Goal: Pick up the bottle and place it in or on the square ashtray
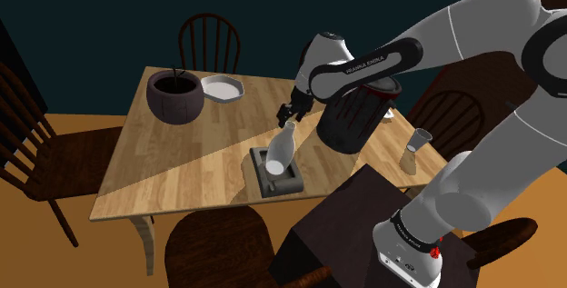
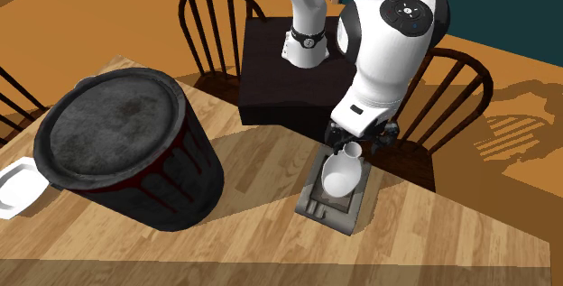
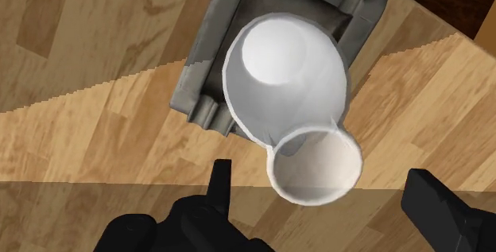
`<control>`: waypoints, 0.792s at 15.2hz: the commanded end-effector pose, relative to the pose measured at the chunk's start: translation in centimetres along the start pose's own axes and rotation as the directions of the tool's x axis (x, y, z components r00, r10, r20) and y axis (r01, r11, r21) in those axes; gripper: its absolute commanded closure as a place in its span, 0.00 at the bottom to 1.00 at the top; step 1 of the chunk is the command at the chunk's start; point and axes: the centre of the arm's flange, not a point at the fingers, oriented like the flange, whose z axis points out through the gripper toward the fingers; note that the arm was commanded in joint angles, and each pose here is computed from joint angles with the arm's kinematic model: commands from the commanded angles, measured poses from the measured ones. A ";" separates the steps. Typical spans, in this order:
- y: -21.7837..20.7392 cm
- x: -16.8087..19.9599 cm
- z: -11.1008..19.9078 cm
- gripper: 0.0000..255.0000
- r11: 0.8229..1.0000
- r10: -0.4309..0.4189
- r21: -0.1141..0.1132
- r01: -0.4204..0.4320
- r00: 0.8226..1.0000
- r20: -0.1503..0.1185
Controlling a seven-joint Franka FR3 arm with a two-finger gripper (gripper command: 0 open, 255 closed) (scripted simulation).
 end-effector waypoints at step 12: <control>0.0 0.0 -5.0 0.00 1.000 0.000 0.000 0.000 1.000 0.000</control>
